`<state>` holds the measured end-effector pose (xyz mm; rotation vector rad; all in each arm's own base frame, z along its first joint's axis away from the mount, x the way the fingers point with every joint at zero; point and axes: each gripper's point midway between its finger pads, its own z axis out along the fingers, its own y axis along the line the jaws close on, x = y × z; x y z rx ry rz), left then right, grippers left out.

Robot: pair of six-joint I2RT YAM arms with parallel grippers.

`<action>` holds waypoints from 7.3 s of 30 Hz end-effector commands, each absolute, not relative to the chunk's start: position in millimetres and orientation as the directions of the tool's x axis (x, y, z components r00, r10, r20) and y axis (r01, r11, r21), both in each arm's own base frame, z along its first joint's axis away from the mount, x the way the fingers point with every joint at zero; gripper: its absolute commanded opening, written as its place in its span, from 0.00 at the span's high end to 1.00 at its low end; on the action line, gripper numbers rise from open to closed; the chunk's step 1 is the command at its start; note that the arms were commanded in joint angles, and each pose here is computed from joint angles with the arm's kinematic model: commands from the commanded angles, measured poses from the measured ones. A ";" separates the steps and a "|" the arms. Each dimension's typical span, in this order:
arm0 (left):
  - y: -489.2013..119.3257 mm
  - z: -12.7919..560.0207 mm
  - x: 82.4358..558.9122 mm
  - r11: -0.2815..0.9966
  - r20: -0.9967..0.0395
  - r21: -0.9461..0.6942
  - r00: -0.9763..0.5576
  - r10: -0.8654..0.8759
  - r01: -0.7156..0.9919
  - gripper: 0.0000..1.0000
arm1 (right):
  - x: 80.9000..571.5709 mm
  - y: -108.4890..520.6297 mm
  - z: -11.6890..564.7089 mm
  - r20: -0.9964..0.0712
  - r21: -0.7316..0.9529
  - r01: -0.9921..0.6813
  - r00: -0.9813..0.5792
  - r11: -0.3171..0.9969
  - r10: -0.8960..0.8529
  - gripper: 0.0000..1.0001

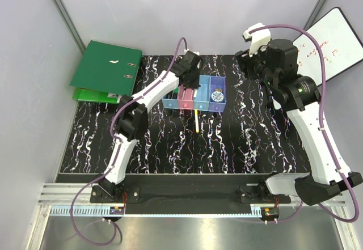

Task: Sort the stationery into containers
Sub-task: Pick up the pen from the center of the board, then place the pen in the storage box, then pick up the pen from the center of the board, then place the pen in the storage box.

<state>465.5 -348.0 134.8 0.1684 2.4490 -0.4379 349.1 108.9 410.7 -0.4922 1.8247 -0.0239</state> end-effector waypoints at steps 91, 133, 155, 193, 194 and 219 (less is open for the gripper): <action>-95.2 296.4 386.2 0.964 -0.883 0.148 -0.410 0.230 0.222 0.01 | 371.1 277.2 29.8 -0.381 0.075 -0.369 -0.869 0.926 -0.315 0.45; -63.9 323.7 406.3 0.967 -0.902 0.197 -0.356 0.243 0.158 0.01 | 386.2 283.0 22.6 -0.421 -0.028 -0.401 -0.826 0.916 -0.375 1.00; -85.8 297.8 396.2 0.955 -0.890 0.122 -0.395 0.226 0.271 0.01 | 493.0 243.0 200.2 -0.770 -0.302 -0.235 -0.511 0.924 -0.382 1.00; -78.6 310.1 389.3 0.941 -0.878 0.184 -0.383 0.288 0.284 0.01 | 532.5 265.2 97.8 -0.705 -0.241 -0.244 -0.621 0.939 -0.342 0.99; -78.5 309.5 389.2 0.940 -0.877 0.185 -0.384 0.289 0.285 0.01 | 530.2 264.6 92.8 -0.697 -0.240 -0.249 -0.628 0.938 -0.346 0.93; -82.3 302.0 386.5 0.939 -0.873 0.164 -0.399 0.281 0.302 0.01 | 519.8 276.9 155.0 -0.760 -0.144 -0.238 -0.595 0.961 -0.261 0.64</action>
